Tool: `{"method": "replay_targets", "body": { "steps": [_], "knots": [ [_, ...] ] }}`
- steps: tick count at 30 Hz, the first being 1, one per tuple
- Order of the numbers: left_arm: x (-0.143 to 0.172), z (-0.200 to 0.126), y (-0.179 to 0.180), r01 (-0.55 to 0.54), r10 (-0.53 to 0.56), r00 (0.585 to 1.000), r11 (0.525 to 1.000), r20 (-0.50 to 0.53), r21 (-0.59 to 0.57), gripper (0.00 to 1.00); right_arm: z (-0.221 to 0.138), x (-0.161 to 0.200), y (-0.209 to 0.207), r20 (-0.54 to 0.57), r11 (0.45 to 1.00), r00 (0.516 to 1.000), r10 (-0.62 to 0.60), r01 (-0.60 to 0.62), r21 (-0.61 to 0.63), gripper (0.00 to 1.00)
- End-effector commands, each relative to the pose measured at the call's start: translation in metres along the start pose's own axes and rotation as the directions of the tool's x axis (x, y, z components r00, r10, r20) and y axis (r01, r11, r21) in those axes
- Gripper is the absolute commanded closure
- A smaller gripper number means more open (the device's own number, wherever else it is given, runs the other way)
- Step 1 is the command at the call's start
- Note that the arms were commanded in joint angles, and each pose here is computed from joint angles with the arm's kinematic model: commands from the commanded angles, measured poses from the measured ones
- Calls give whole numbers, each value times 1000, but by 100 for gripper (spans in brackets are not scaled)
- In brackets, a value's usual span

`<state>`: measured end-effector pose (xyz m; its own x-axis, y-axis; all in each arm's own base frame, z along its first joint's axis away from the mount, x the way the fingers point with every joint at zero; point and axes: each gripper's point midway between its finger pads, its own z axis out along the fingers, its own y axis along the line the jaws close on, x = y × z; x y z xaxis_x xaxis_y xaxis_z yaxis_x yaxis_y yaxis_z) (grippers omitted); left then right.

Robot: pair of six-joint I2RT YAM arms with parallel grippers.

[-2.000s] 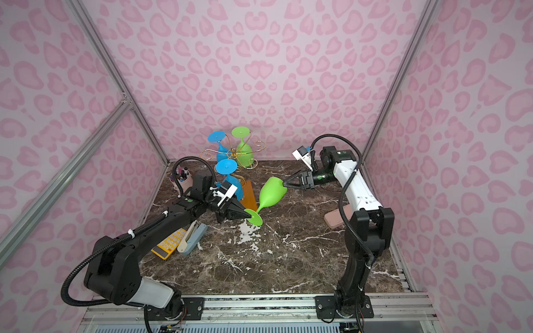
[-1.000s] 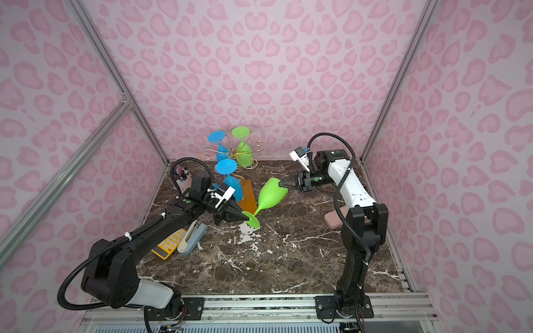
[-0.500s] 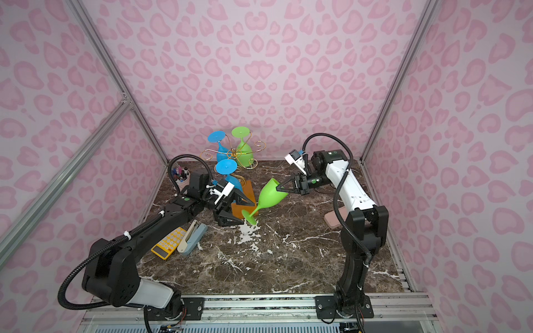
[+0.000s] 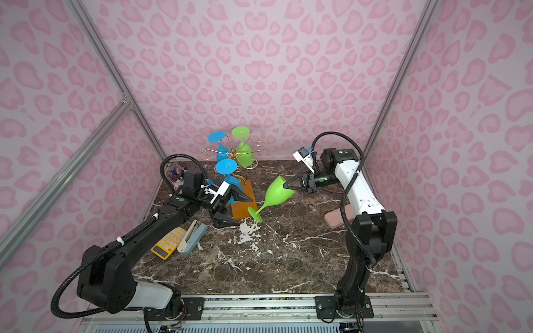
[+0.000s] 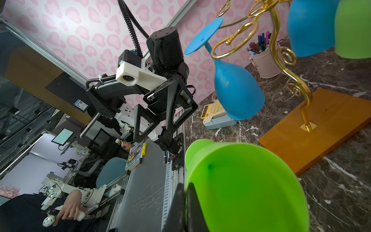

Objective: Take the wine glass off the wine glass rack
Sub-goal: Pick up the wine glass from the wine glass rack.

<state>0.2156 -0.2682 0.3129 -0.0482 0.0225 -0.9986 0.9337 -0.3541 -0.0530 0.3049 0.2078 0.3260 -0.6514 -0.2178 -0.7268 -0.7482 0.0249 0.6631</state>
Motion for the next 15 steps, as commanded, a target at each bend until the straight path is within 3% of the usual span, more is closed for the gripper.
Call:
{"method": "replay_targets", "body": {
  "steps": [1, 2, 4, 5, 6, 9, 15],
  "knots": [
    [-20, -1, -19, -85, 83, 996, 994, 31, 67, 3, -2, 4, 6, -19, 994, 994, 106, -106, 17, 100],
    [-23, -1, -20, -101, 100, 995, 994, 24, 51, 3, -2, 5, 1, -32, 992, 993, 116, -114, 49, 100],
    [-29, 0, -23, -129, 129, 992, 991, 14, 30, 3, -2, 8, -26, -61, 962, 984, 169, -151, 228, 100],
    [-32, 0, -24, -147, 147, 989, 989, 9, 17, 3, -4, 7, -49, -43, 917, 984, 173, -146, 370, 100],
    [-35, 0, -24, -163, 163, 987, 987, 0, -4, 3, -6, 4, -59, -3, 893, 986, 165, -148, 425, 100],
    [-42, -1, -21, -190, 189, 982, 979, -28, -69, 3, -7, 2, -55, 30, 913, 983, 179, -177, 367, 100],
    [-60, -5, -21, -269, 258, 963, 943, -79, -197, 3, -9, 17, -81, -46, 798, 969, 243, -173, 577, 100]
  ]
}}
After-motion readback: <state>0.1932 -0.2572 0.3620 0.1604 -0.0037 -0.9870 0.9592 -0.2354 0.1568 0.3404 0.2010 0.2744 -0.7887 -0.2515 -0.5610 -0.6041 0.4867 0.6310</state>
